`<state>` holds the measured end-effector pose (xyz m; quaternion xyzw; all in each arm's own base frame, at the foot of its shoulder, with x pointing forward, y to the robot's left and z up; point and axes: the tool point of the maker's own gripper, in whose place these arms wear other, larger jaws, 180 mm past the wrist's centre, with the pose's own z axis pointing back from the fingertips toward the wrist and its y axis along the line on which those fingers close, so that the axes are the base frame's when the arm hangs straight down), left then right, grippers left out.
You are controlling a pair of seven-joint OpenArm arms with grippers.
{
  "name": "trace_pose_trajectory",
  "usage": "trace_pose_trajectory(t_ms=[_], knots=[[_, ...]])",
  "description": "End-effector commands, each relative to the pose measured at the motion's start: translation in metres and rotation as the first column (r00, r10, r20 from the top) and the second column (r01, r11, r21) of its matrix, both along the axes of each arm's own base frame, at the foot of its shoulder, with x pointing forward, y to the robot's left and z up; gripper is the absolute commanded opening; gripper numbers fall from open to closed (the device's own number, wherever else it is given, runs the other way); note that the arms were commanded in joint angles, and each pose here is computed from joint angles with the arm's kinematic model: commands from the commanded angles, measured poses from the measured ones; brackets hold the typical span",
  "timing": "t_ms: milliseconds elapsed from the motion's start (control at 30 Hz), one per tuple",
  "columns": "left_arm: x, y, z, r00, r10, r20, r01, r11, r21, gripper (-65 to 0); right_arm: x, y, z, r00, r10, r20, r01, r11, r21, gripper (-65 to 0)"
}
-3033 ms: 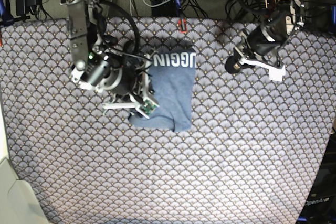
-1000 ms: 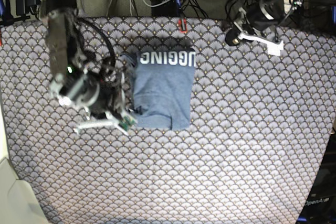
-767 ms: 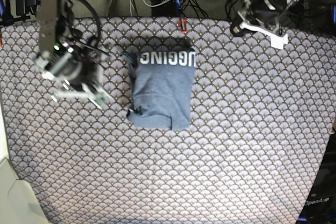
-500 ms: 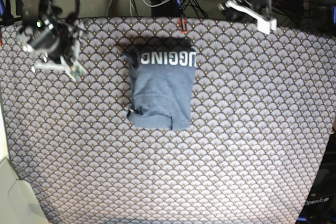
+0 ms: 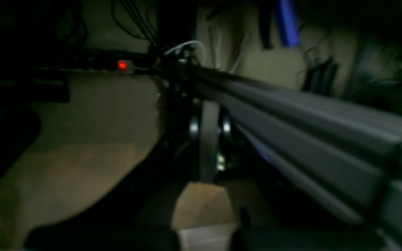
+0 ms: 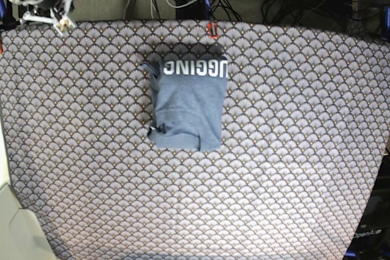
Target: Fold the T-shirt properly
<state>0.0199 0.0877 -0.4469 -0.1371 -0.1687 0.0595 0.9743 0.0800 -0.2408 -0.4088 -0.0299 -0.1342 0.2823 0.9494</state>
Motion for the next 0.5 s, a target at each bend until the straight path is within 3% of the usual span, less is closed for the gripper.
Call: trace_pose_trajectory(t_ms=[0, 267, 367, 467], knots=[[-0.015, 0.003, -0.007, 0.999, -0.005, -0.041, 0.005, 1.000, 0.008, -64.7, -0.006, -0.002, 0.000, 1.000, -0.001, -0.010, 0.001, 1.000, -0.002, -65.0], [-0.061, 0.033, -0.075, 0.972, -0.012, -0.235, 0.035, 0.995, 0.092, -64.7, -0.058, -0.013, -0.043, 0.981, -0.090, -0.173, 0.097, 0.995, 0.034, -65.0], [-0.065, 0.033, -0.092, 0.962, -0.071, -0.263, 0.087, 0.995, 0.048, -64.7, -0.073, -0.006, -0.063, 0.972, -0.148, -0.180, 0.169, 0.980, 0.103, -65.0], [-0.065, 0.033, -0.109, 0.952, -0.110, -0.287, 0.120, 0.993, 0.018, -64.7, -0.099, -0.006, -0.083, 0.955, -0.187, -0.230, 0.215, 0.971, 0.107, -65.0]])
